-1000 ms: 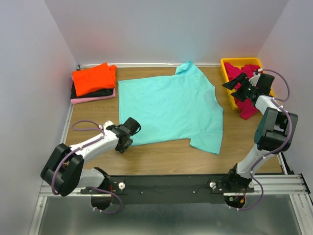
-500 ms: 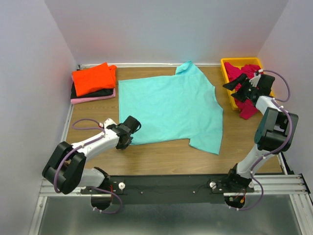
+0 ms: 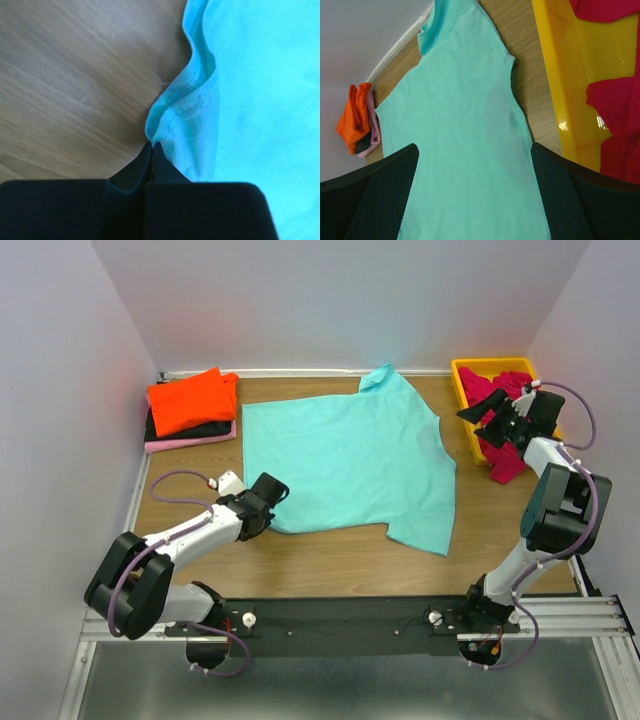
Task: Fold and stack the t-shirts
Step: Fold the tshirt
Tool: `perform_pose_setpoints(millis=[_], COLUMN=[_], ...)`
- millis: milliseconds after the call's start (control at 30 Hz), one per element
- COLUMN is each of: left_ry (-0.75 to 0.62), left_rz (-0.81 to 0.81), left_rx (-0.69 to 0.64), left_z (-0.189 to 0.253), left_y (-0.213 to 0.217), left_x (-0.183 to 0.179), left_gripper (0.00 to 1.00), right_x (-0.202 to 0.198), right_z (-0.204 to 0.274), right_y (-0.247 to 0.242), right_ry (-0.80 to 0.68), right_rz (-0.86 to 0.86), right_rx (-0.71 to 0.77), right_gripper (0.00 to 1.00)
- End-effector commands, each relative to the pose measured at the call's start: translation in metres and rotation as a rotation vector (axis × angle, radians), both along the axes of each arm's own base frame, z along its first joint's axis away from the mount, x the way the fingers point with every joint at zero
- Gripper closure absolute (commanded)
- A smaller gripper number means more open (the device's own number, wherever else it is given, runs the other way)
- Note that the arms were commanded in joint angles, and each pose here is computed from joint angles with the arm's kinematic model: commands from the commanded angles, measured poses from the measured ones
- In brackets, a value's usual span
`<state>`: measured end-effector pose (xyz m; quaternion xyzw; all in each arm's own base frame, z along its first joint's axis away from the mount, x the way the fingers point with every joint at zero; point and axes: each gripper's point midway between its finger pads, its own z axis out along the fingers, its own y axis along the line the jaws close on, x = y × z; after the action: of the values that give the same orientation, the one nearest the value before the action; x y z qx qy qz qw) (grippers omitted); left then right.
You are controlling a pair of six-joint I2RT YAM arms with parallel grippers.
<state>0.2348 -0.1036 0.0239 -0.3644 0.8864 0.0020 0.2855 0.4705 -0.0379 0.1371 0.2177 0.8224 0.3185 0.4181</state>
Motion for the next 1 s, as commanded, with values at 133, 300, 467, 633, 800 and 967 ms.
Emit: perform_pose_setpoints(millis=[133, 300, 467, 633, 800, 967], left_ry=[-0.185, -0.219, -0.264, -0.312, -0.318, -0.314], left_rz=[-0.069, -0.143, -0.190, -0.227, -0.265, -0.302], left_rx=[0.119, 0.153, 0.163, 0.177, 0.238, 0.287], left_z=[0.029, 0.028, 0.029, 0.043, 0.049, 0.049], left_y=[0.013, 0.008, 0.002, -0.007, -0.010, -0.016], left_x=[0.030, 0.038, 0.049, 0.060, 0.074, 0.087], left_gripper=[1.00, 1.00, 1.00, 1.00, 1.00, 1.00], right_x=[0.005, 0.011, 0.016, 0.012, -0.011, -0.038], right_z=[0.025, 0.022, 0.013, -0.001, -0.026, -0.033], right_y=[0.026, 0.052, 0.085, 0.119, 0.125, 0.133], right_ry=[-0.075, -0.066, -0.049, -0.022, 0.051, 0.083], right_rz=[0.019, 0.044, 0.095, 0.128, 0.108, 0.088], right_rx=[-0.053, -0.082, -0.109, -0.167, -0.201, -0.269], right_gripper=[0.00, 0.01, 0.01, 0.01, 0.01, 0.02])
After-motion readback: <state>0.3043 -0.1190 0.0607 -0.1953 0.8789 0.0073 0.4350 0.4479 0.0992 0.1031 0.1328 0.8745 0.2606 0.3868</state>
